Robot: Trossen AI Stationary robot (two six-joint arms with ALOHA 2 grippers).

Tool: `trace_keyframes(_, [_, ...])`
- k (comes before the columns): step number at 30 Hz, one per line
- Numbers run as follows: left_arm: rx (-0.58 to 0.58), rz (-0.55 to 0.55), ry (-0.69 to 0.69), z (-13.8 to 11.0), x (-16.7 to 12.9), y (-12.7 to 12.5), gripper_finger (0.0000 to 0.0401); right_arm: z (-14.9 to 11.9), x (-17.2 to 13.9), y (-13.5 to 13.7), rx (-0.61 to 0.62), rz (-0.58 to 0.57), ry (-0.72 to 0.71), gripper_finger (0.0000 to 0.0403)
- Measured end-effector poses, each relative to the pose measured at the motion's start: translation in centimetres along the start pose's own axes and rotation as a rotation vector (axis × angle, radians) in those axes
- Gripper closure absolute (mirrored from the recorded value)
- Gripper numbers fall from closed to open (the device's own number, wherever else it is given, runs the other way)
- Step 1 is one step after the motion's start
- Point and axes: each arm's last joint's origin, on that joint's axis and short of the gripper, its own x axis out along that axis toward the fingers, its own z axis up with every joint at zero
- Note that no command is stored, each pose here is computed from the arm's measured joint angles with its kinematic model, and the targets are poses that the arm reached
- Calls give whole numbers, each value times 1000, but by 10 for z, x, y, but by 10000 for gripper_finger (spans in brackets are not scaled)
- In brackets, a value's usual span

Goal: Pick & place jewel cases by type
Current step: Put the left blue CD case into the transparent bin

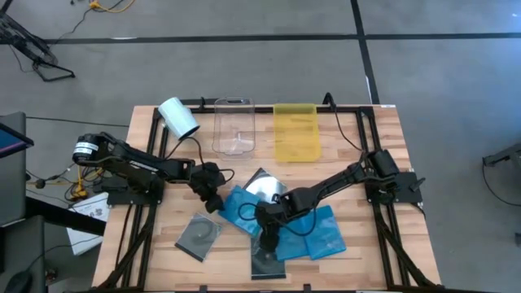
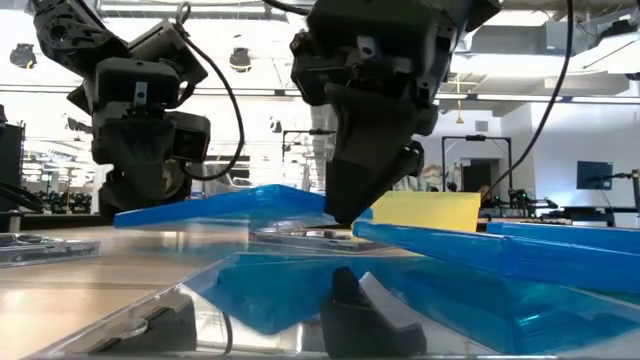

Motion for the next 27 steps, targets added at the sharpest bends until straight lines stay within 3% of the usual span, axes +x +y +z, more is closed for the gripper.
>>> trace_keyframes(9, [6,-74,-27,5,0,-6,241,-16,7,1,14,-25,36,295])
trace_keyframes(27, [-28,-101,-52,7,-1,-9,241,-17,7,2,11,-39,26,295])
